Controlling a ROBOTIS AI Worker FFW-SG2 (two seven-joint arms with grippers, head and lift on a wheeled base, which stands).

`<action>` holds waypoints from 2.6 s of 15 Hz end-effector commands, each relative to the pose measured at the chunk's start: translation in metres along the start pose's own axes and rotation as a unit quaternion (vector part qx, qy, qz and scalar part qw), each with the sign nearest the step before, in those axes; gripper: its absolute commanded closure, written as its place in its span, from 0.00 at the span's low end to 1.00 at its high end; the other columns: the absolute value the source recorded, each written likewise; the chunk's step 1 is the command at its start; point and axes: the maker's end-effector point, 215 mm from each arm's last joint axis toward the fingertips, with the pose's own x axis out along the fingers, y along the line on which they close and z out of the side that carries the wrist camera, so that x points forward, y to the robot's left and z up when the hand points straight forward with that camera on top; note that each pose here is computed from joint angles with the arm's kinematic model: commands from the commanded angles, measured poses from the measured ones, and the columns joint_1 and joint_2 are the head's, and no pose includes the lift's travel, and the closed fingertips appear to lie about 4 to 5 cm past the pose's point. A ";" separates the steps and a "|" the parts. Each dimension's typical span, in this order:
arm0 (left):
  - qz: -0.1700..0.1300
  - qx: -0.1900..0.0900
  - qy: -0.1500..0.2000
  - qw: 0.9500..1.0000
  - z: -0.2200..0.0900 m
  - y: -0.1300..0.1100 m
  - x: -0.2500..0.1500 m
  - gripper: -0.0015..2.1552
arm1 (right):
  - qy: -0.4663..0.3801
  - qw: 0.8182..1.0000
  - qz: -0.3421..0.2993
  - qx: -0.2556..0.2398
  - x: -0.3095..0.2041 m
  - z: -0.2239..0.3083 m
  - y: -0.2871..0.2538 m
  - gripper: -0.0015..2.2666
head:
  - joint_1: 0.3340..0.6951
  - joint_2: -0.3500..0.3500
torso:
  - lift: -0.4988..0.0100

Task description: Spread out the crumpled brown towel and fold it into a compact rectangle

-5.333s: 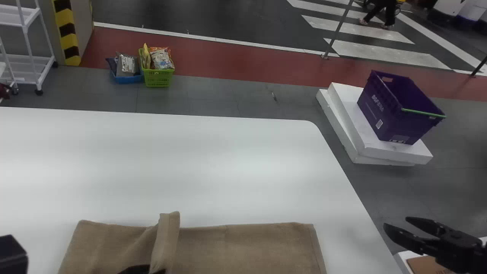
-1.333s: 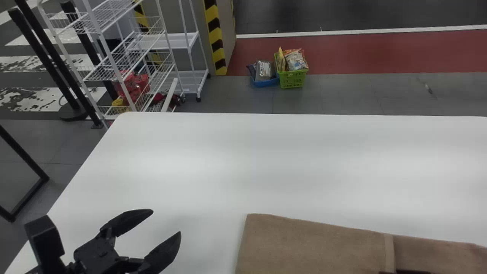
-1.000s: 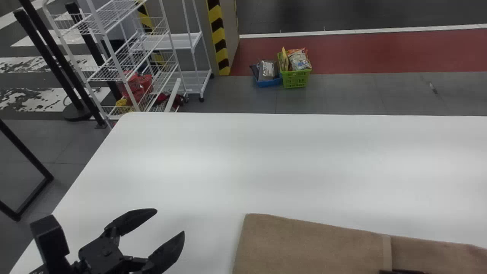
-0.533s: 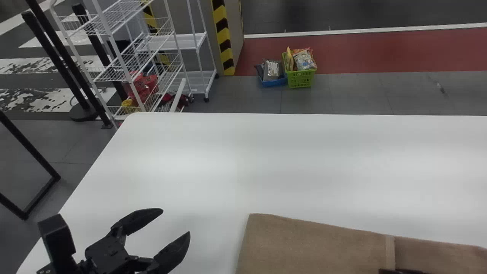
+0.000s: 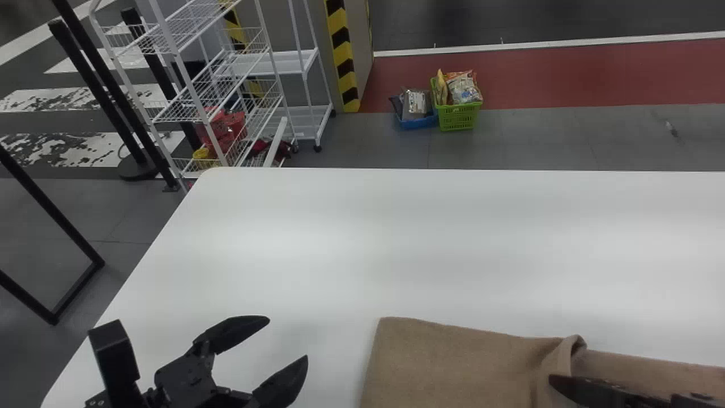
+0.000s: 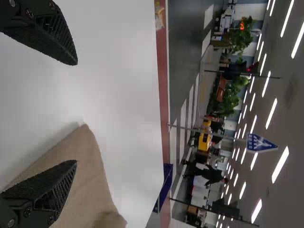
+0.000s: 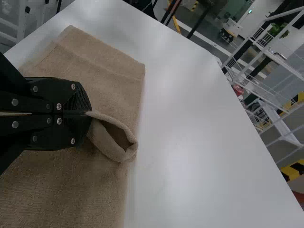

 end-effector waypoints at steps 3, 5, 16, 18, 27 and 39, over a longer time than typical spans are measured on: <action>-0.022 0.000 0.005 1.000 -0.009 -0.017 0.003 0.04 | 0.008 1.000 0.010 0.008 0.005 -0.002 0.009 0.54 | 1.00 0.80 | 0.73; -0.038 0.007 0.009 0.999 -0.009 -0.024 0.003 0.04 | 0.009 1.000 0.011 0.015 0.001 -0.004 0.011 0.54 | 1.00 0.79 | 0.73; -0.109 0.024 -0.018 0.994 -0.006 -0.061 -0.008 0.03 | -0.028 0.998 0.056 -0.013 -0.002 0.042 0.048 0.54 | 1.00 0.79 | 0.73; -0.109 0.014 -0.019 0.994 -0.012 -0.068 0.001 0.03 | -0.036 0.997 0.060 -0.019 -0.006 0.052 0.054 0.54 | 1.00 0.78 | 0.73; -0.071 0.015 -0.029 0.997 -0.016 -0.044 0.026 0.03 | -0.081 0.994 0.061 -0.029 -0.056 0.078 0.069 0.54 | 1.00 0.68 | 0.73; -0.046 0.022 -0.030 0.998 -0.006 -0.013 0.018 0.03 | -0.106 0.993 0.053 -0.025 -0.103 0.059 0.072 0.54 | 1.00 0.66 | 0.73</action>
